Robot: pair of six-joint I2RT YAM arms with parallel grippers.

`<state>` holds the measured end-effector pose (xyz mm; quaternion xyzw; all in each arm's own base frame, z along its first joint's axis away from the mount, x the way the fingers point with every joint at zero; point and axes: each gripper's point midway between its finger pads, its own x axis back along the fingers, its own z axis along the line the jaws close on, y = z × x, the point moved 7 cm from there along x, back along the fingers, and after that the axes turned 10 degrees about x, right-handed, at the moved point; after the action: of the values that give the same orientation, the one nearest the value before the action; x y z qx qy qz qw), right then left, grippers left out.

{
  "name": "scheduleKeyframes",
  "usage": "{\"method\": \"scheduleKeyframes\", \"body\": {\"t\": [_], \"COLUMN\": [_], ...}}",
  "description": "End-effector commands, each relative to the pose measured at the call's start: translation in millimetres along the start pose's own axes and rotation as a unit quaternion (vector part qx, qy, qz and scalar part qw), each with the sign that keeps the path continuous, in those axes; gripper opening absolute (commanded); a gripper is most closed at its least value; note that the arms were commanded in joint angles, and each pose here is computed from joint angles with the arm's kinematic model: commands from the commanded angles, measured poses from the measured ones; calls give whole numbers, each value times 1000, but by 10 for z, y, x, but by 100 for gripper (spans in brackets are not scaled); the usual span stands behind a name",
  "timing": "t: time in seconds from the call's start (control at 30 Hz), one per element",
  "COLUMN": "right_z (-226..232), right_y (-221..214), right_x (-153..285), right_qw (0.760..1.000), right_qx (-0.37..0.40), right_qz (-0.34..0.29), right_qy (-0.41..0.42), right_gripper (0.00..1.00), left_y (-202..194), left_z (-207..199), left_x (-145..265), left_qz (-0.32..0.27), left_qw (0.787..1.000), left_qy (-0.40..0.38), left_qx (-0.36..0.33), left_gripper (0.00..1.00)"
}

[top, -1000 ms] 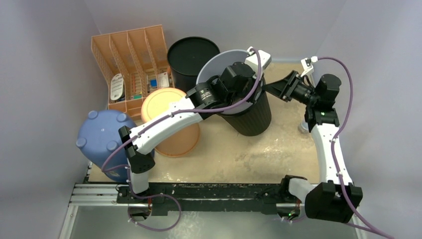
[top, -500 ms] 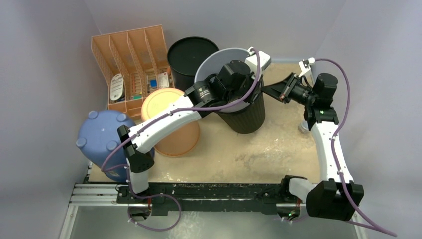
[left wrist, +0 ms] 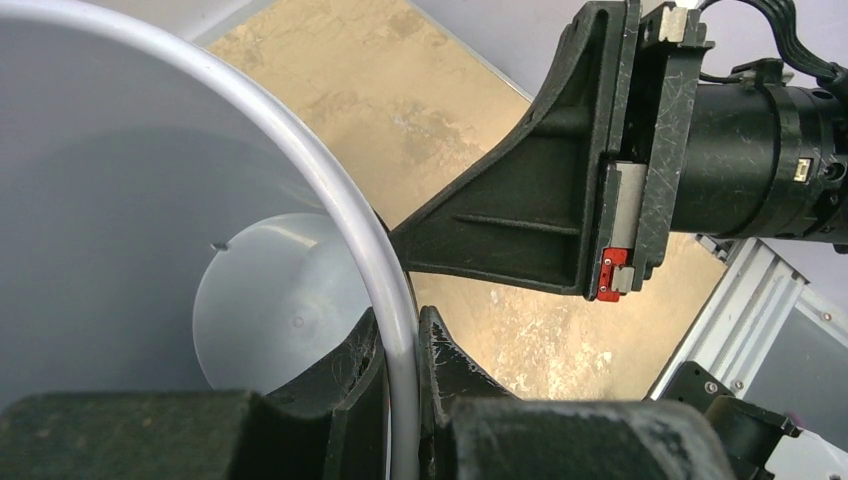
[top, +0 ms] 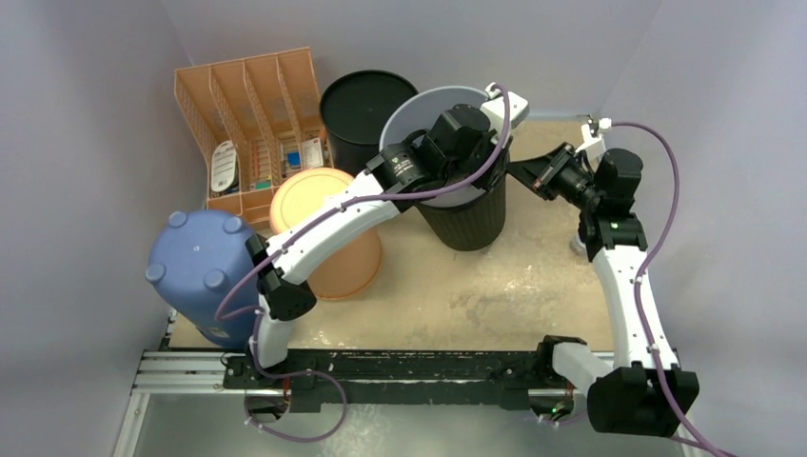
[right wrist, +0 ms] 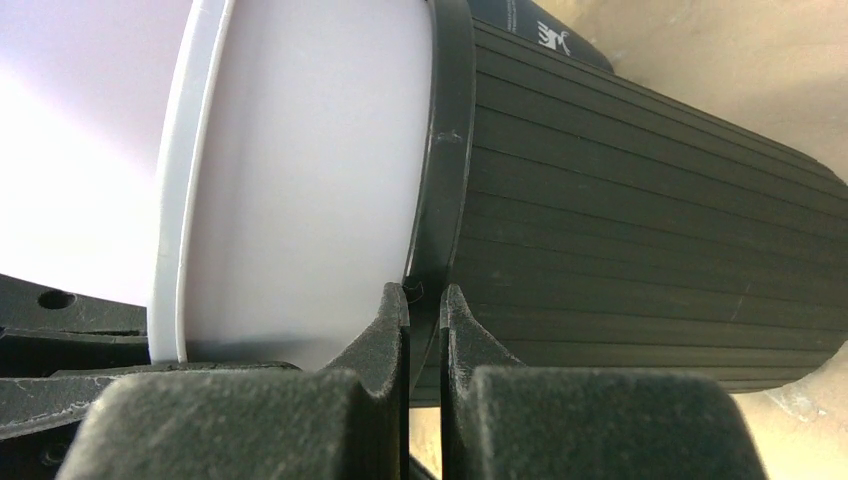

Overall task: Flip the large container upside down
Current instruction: Adjust the container in the container.

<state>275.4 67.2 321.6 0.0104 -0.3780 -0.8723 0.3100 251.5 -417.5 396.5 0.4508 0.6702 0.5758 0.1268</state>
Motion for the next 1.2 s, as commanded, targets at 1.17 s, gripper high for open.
{"method": "scheduleKeyframes", "body": {"t": [1.17], "right_z": [-602], "right_y": [-193], "right_x": [96], "right_qw": [970], "right_qx": [55], "right_qz": [13], "right_qy": [-235], "right_gripper": [0], "left_y": [1651], "left_z": [-712], "left_x": [1991], "left_qz": [-347], "left_qw": [897], "left_qy": [-271], "left_qx": [38], "left_gripper": [0]}}
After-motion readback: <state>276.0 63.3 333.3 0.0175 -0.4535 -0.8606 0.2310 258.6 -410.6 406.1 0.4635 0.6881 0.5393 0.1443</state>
